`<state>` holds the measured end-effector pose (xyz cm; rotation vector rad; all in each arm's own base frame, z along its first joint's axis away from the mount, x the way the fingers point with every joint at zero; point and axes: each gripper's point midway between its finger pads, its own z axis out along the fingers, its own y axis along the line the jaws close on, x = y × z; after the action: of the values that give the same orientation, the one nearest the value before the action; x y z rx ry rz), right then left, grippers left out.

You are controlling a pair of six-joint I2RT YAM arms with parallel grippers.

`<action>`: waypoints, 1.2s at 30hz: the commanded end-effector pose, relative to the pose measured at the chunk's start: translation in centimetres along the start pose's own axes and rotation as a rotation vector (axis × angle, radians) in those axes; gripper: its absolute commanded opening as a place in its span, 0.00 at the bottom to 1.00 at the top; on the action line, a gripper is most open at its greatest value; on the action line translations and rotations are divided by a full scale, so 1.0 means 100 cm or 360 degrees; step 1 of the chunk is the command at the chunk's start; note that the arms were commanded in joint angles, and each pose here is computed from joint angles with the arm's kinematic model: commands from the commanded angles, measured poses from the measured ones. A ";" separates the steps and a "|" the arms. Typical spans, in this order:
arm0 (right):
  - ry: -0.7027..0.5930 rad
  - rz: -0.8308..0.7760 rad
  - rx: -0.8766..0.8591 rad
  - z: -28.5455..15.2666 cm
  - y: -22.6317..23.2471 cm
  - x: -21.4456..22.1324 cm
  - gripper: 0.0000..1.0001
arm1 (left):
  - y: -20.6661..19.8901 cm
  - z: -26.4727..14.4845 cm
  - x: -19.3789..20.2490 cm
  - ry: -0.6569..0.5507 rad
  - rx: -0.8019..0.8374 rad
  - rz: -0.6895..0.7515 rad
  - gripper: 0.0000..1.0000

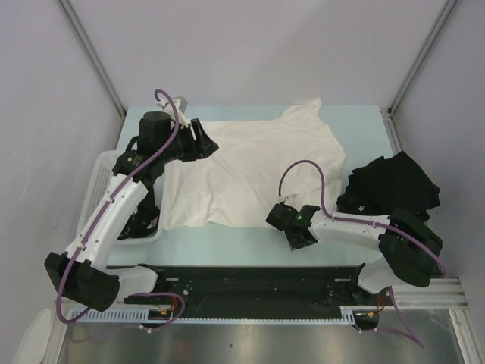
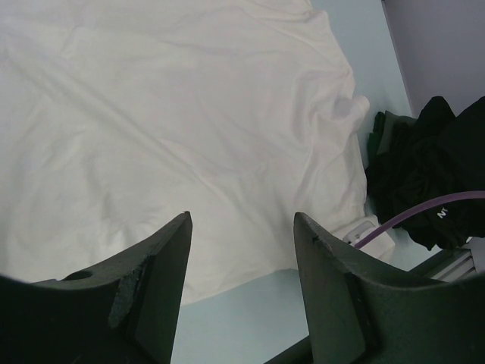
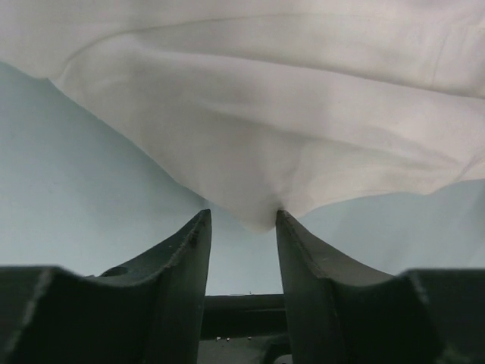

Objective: Fold and stack the t-shirts
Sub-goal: Grap the side of the flattened tshirt closest away from the robot with both arms

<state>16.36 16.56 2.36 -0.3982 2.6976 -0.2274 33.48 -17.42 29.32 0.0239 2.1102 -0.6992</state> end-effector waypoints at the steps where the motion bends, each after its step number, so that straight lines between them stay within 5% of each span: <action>1: -0.0008 0.0036 0.0026 0.001 -0.003 -0.001 0.40 | -0.010 -0.006 -0.016 -0.0080 0.0046 0.0045 0.62; 3: 0.0001 0.0030 0.0027 0.001 -0.003 0.000 0.29 | -0.010 -0.006 -0.016 -0.0080 0.0046 0.0045 0.62; 9: 0.0009 0.0024 0.0034 0.002 -0.003 0.001 0.17 | -0.012 -0.005 -0.017 -0.0082 0.0058 0.0046 0.62; 26: -0.0079 0.0166 -0.0057 -0.035 -0.021 -0.029 0.10 | 0.006 -0.002 0.005 -0.0020 -0.0033 0.0026 0.63; 36: -0.0036 0.0153 -0.0094 -0.027 -0.017 -0.036 0.09 | 0.044 -0.015 0.080 0.0193 -0.0220 -0.0078 0.63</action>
<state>18.18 15.42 5.97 -0.2633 2.7038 -0.1456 30.67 -15.90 22.92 -0.0192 2.2492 -0.6334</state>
